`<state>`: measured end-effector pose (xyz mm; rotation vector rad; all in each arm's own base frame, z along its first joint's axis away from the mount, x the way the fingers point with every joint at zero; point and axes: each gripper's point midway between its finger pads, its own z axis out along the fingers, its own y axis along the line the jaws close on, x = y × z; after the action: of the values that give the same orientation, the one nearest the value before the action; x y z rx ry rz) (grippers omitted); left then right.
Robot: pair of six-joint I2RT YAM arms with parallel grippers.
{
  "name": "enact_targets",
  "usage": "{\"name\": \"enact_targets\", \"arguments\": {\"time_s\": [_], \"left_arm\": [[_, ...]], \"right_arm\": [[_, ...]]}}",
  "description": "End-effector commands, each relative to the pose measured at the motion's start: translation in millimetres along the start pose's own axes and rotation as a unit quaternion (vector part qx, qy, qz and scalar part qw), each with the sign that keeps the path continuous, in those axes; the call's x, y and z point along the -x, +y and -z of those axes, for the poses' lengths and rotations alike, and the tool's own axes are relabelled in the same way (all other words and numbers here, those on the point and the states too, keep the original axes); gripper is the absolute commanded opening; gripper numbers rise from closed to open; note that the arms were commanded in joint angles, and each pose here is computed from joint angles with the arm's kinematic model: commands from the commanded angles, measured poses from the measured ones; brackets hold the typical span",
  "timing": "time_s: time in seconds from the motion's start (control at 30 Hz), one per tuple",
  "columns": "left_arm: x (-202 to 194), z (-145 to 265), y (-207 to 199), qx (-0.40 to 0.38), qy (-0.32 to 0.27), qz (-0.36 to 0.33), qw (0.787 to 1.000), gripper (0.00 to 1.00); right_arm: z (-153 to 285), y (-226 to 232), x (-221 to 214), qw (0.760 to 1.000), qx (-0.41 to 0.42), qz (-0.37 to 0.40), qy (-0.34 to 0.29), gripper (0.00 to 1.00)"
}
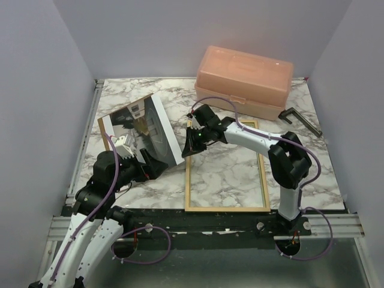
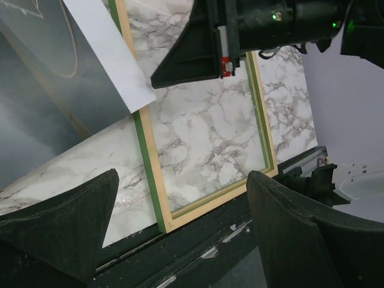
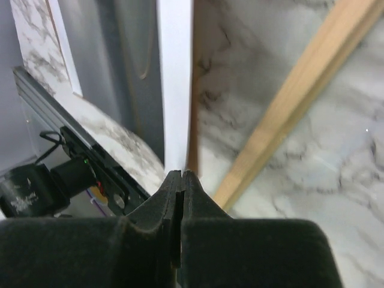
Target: Put the photo into the frame
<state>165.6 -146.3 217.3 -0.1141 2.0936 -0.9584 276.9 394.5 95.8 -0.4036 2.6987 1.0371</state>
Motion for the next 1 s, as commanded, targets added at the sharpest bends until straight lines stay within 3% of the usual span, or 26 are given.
{"name": "enact_targets", "arguments": {"time_s": [0.0, 0.27, 0.3, 0.4, 0.5, 0.83, 0.97], "left_arm": [[-2, -6, -2, -0.014, 0.005, 0.011, 1.0, 0.89], [-13, -16, 9, -0.004, 0.021, 0.029, 0.999, 0.89], [-14, -16, 10, -0.002, 0.023, 0.03, 0.999, 0.89], [-17, -18, 13, 0.001, 0.028, 0.031, 0.999, 0.89], [-19, -19, 14, 0.001, 0.029, 0.033, 0.999, 0.89], [-31, -26, 33, 0.037, 0.047, 0.048, 0.997, 0.89], [-42, -32, 57, 0.095, 0.056, 0.092, 0.99, 0.86]], "right_arm": [[23, -12, -23, 1.0, -0.03, -0.002, -0.008, 0.0], [21, -21, -44, 1.0, -0.021, -0.019, 0.006, 0.01], [21, -20, -43, 1.0, -0.02, -0.017, 0.003, 0.05], [20, -18, -35, 1.0, -0.023, -0.009, -0.006, 0.33], [18, -20, -26, 0.999, -0.041, -0.001, -0.006, 0.47], [-2, -18, -15, 0.999, -0.039, 0.008, 0.015, 0.69], [-10, -12, -5, 0.999, -0.031, 0.017, 0.018, 0.74]]}}
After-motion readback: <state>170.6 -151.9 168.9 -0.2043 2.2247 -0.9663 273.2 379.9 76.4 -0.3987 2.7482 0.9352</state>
